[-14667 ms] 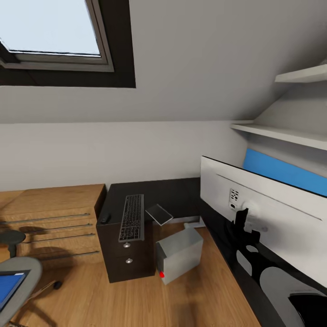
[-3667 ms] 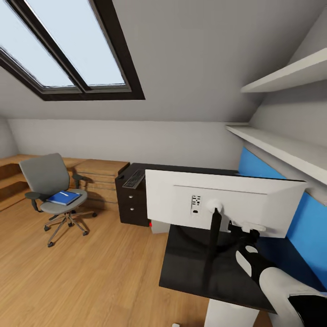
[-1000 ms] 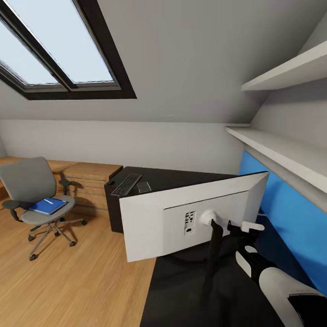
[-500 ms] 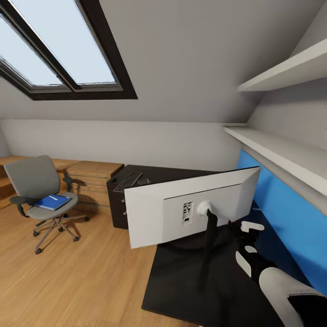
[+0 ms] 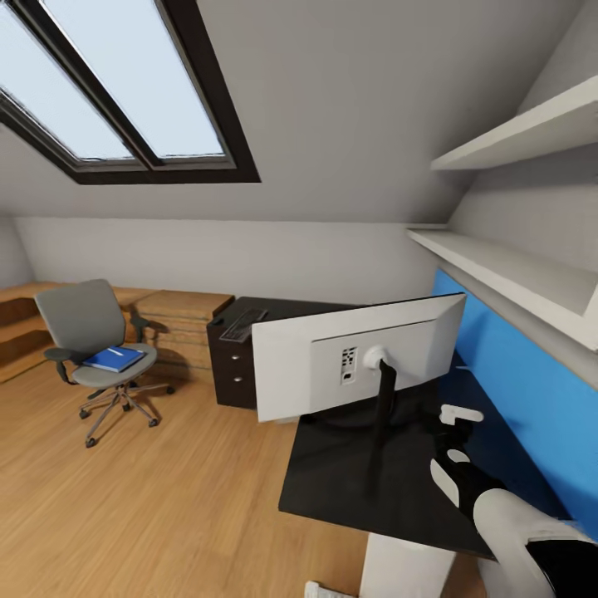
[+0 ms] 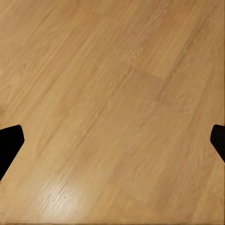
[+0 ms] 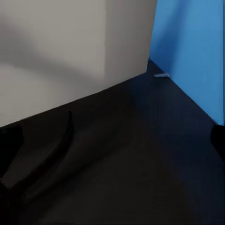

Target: In the bedroom, organize the workspace by keeping the computer under the desk, ensuring the monitor is on the desk, placing the keyboard on the desk next to the monitor, placing the mouse on the desk next to the keyboard, moving the folder from the swivel chair onto the desk next to the mouse, stacking the notebook on top of the folder with the pen on top of the notebook, and positioning the swivel chair next to the desk.

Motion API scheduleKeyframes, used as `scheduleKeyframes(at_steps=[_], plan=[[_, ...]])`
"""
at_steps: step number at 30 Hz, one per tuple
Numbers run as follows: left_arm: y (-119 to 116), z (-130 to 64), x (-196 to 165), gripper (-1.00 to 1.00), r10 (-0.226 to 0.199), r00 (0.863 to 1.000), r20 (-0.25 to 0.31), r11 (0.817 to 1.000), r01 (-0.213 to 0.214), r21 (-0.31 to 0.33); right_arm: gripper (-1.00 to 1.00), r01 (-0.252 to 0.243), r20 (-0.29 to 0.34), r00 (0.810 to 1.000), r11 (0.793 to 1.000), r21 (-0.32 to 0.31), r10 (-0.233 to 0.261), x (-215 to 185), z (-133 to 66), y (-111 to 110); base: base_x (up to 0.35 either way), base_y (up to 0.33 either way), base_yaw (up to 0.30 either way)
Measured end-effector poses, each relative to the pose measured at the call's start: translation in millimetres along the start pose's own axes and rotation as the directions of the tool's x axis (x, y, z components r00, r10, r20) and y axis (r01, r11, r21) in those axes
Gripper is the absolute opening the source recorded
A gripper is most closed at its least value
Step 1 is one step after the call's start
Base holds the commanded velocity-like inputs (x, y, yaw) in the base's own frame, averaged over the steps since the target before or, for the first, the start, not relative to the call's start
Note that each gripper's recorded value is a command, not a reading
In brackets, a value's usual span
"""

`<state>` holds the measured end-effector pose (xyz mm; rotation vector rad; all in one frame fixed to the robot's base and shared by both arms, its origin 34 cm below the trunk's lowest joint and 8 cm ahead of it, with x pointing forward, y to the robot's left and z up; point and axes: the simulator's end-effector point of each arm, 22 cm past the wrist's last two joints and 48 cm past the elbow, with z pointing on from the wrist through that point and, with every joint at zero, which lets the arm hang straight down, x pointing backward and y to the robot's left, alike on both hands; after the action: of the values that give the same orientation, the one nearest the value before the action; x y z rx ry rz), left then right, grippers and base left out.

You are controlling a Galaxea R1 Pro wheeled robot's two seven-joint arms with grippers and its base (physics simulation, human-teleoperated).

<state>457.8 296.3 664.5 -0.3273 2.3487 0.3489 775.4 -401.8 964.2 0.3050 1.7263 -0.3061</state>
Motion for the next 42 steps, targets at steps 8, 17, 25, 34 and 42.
scheduleKeyframes(at_steps=[8, 17, 25, 34, 42], plan=[[0, -0.1, 0, 1.00, 0.000, 1.000, 0.000, 1.000, 0.000, 0.000, 1.00, -0.001, -0.001, 1.000, 1.000, 0.000, 0.001, 0, -0.2, 1, -0.253, 0.240, 0.000], [0, -0.2, 0, 1.00, 0.000, 1.000, 0.000, 1.000, 0.000, 0.000, 1.00, -0.005, -0.002, 1.000, 1.000, 0.002, 0.005, 0, -0.6, 1, -0.204, 0.279, 0.000], [0, -0.3, 0, 1.00, 0.000, 1.000, 0.000, 1.000, 0.000, -0.001, 1.00, -0.018, 0.000, 1.000, 1.000, -0.001, 0.018, 0, -2.4, 7, -0.122, 0.308, 0.000], [0, -0.5, 0, 1.00, 0.000, 1.000, 0.000, 1.000, 0.000, 0.000, 1.00, -0.040, 0.035, 0.999, 0.999, -0.015, 0.040, -6, -7.0, 22, 0.045, 0.309, 0.000], [0, -0.8, 0, 1.00, 0.000, 1.000, 0.000, 1.000, 0.000, 0.000, 1.00, -0.081, 0.020, 0.996, 0.997, -0.013, 0.081, 0, -29.3, 82, 0.245, 0.194, 0.000]])
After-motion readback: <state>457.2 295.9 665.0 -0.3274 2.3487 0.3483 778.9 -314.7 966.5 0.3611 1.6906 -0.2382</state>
